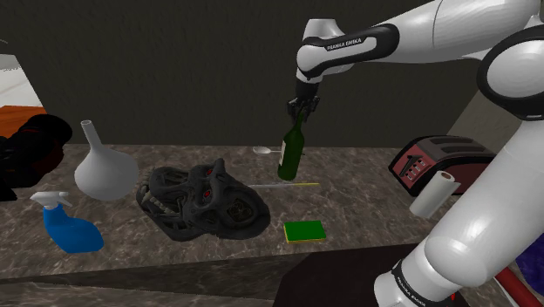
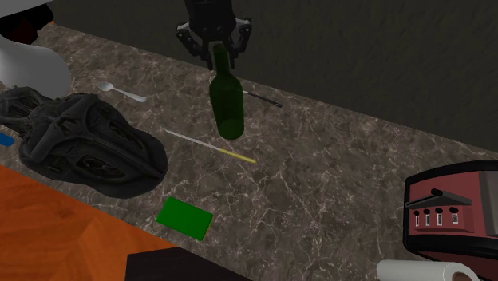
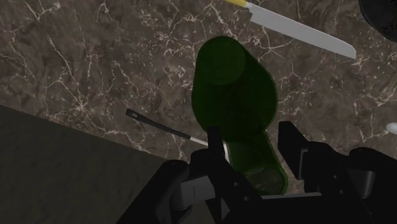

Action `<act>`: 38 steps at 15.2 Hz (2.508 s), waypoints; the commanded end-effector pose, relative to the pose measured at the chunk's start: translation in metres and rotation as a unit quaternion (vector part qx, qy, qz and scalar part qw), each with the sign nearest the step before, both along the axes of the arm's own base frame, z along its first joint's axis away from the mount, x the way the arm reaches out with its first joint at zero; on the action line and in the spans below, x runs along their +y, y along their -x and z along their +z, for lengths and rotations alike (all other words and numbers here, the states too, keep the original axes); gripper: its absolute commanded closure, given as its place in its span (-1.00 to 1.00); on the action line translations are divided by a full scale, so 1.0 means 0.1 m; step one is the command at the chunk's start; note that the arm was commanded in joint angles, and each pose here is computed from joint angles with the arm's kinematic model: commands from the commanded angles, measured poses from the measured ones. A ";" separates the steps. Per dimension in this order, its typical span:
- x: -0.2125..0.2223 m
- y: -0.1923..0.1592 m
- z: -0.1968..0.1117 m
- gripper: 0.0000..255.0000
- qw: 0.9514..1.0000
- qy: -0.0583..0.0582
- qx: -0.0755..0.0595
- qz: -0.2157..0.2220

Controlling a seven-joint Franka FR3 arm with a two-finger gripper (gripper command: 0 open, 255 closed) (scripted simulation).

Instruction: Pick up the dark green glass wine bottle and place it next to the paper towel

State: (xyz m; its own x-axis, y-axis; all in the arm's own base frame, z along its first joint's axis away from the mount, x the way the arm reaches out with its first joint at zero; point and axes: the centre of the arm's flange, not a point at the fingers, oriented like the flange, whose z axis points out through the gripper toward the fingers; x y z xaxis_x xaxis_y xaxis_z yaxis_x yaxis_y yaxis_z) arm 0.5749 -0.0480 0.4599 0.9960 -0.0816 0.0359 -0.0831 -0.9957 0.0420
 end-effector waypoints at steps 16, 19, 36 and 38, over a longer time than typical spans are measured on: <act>0.00 0.00 0.74 1.00 1.000 0.000 0.000 0.000; 0.00 0.00 0.90 1.00 1.000 0.000 0.000 0.000; 0.00 0.00 1.79 1.00 1.000 0.000 0.000 0.000; 0.00 0.00 1.90 1.00 1.000 0.000 0.000 0.000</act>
